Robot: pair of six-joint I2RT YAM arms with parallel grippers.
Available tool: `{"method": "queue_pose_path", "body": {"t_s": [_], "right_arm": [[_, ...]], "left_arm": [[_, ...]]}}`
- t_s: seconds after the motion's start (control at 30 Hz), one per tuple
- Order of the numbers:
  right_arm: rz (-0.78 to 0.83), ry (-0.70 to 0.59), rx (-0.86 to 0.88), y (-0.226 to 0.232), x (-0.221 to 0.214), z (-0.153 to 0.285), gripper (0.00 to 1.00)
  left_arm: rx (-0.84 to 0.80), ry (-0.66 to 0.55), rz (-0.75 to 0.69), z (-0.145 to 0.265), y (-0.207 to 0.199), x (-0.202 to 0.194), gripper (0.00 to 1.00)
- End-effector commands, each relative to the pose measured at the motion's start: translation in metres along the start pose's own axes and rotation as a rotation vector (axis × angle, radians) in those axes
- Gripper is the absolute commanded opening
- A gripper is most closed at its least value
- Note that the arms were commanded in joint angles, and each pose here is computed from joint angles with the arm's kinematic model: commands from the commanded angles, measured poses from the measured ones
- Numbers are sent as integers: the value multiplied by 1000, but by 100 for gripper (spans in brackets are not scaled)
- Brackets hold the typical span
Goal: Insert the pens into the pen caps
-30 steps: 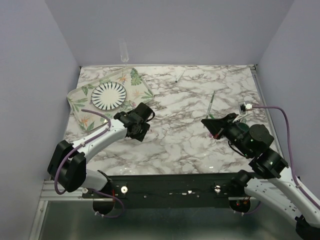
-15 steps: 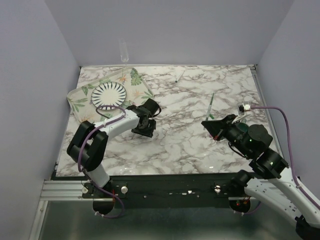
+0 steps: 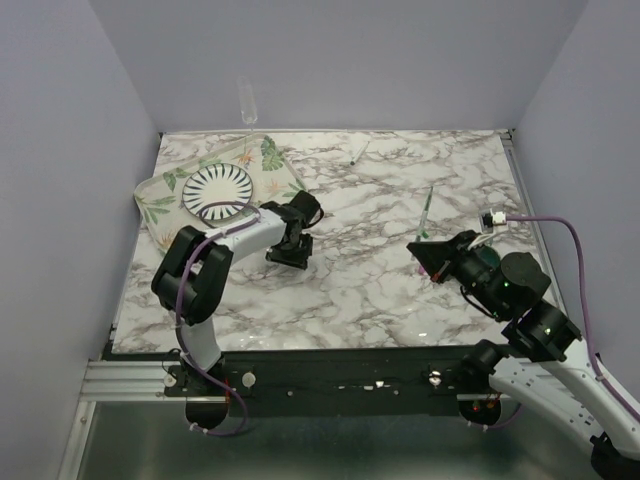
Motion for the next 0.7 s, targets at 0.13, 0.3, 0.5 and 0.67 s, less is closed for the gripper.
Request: {"method": "queue_pose_path", "body": {"t_s": [0.13,0.3,0.5,0.67], "right_arm": [[38,-35,-37,-3,7,5,1],[43,-37,-40,-4,8,5,1],[40,-37,-39,-4,7,5,1],[35,-39,-40,-3,7,5,1]], "left_arm": [[93,-5,51,-8,-1,-1,45],[133,-17,37,-12,1,0,45],[138,-33,23,-18,-6,4,47],[133,-40,4,-21,-8,6,47]]}}
Point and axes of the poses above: each gripper's point midway between its finger pads, its own z axis back along the fingers, its own y axis along the line the jaws close on, x = y × z, the point moved 7 cm from there along z, back along the fingers, and after that the axes turned 7 degrees about -z, right-handed, at the moved point
